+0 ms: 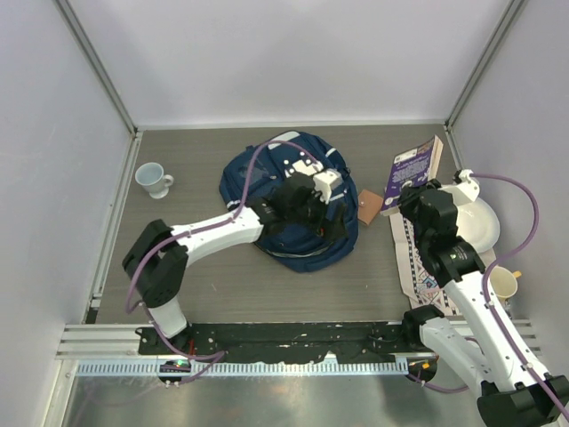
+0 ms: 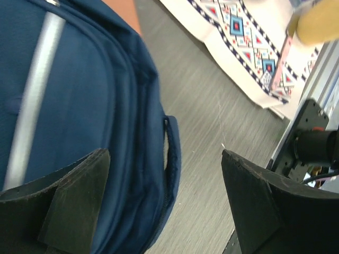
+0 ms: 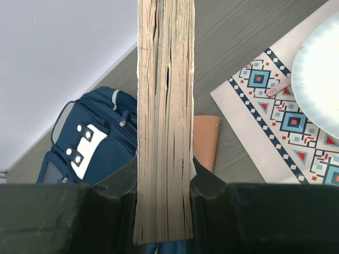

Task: Pack the student bag
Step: Pick up the book from the center of the board, then place the book in the student bag.

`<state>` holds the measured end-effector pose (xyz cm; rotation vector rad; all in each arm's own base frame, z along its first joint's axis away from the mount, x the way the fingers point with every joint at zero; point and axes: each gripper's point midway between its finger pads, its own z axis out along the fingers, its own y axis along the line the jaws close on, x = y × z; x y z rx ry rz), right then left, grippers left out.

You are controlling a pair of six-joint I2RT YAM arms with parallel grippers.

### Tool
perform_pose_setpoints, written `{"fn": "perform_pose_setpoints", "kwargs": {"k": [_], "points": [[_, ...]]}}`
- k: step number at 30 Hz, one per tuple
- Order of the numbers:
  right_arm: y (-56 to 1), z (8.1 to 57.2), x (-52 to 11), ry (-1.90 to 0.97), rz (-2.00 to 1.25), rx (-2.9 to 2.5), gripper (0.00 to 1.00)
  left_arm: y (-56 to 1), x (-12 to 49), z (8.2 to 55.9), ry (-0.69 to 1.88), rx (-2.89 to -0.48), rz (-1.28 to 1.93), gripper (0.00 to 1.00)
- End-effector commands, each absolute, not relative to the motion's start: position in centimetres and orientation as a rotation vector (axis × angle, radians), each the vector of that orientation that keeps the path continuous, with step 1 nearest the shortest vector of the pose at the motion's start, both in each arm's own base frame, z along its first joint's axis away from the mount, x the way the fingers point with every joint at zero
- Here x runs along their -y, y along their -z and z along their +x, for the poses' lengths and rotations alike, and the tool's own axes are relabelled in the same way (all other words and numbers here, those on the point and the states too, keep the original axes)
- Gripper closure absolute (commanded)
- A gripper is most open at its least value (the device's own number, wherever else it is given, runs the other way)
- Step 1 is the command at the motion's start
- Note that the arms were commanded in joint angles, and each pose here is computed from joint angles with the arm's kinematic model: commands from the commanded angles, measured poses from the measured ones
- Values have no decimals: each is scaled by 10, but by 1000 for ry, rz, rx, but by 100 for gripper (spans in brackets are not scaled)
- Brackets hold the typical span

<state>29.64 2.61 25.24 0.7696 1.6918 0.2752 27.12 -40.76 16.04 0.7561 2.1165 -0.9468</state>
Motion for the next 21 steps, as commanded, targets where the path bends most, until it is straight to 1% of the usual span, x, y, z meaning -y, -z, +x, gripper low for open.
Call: {"fn": "perform_pose_setpoints", "kwargs": {"k": [1, 7, 10, 11, 12, 14, 15, 17, 18, 20, 21], "points": [[-294, 300, -20, -305, 768, -1573, 99, -147, 427, 257, 925, -2139, 914, 11], [-287, 303, -27, -333, 761, -1601, 99, -127, 432, 254, 879, -2202, 953, 16], [-283, 303, -28, -337, 755, -1613, 99, -116, 427, 261, 809, -2237, 938, 21], [-283, 304, -27, -333, 754, -1615, 99, -116, 425, 264, 784, -2237, 927, 24], [-283, 303, -28, -335, 751, -1615, 99, -116, 425, 265, 778, -2239, 925, 32], [-283, 303, -28, -337, 747, -1616, 99, -118, 423, 268, 759, -2236, 908, 39], [-281, 303, -28, -336, 745, -1621, 99, -119, 420, 272, 728, -2236, 886, 49], [-280, 303, -29, -340, 740, -1627, 99, -115, 417, 276, 689, -2247, 874, 53], [-279, 302, -29, -342, 741, -1629, 99, -111, 414, 276, 671, -2257, 886, 63], [-279, 302, -30, -347, 740, -1631, 99, -110, 415, 275, 669, -2266, 890, 71], [-277, 302, -30, -347, 741, -1635, 99, -110, 415, 275, 674, -2268, 886, 80]]}}
